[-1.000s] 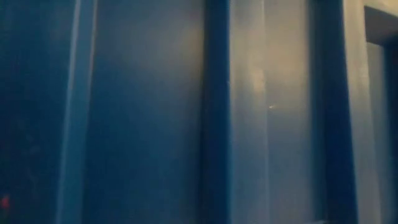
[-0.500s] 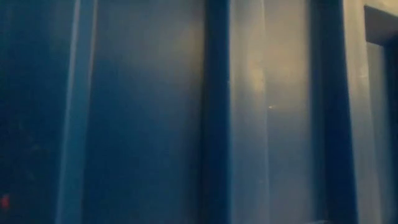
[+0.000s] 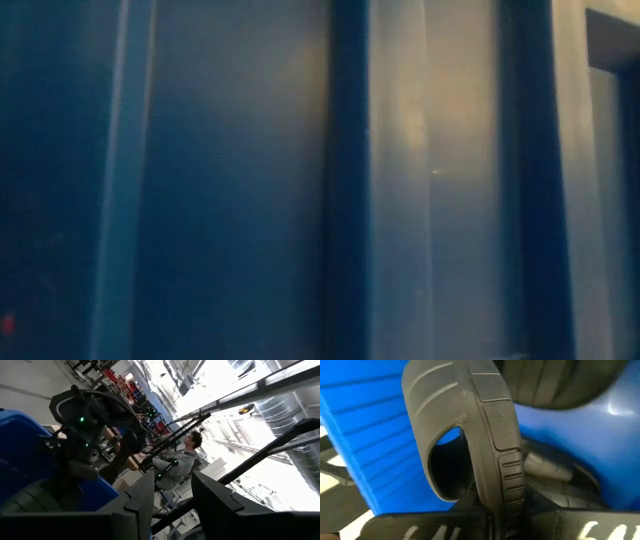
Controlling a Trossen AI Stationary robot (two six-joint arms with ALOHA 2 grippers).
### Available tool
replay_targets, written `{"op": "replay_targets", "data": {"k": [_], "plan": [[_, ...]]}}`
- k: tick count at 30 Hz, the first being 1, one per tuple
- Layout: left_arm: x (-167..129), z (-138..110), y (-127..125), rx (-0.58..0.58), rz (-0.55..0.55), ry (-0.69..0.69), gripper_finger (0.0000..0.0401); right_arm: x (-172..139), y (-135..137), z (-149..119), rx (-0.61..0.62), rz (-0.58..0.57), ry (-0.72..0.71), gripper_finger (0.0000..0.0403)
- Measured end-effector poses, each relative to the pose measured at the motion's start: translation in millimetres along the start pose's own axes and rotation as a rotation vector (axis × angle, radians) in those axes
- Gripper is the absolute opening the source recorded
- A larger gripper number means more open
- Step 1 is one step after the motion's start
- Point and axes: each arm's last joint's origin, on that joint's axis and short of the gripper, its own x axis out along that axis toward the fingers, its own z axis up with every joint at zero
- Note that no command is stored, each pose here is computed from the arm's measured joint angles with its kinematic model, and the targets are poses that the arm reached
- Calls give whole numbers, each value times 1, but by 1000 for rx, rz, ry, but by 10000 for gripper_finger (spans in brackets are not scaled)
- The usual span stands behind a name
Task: Pick and place slides into bin
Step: Put the black slide in the bin
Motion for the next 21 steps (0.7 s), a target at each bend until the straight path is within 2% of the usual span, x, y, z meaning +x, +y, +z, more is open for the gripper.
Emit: {"op": "replay_targets", "data": {"k": [7,15,21], "plan": [[0,-1,1,13,12,14,122,1,4,16,-8,124,-32,5],[0,-1,1,7,5,17,122,23,-5,27,21,89,33,5],[0,-1,1,7,4,19,122,26,-2,24,3,107,55,5]]}}
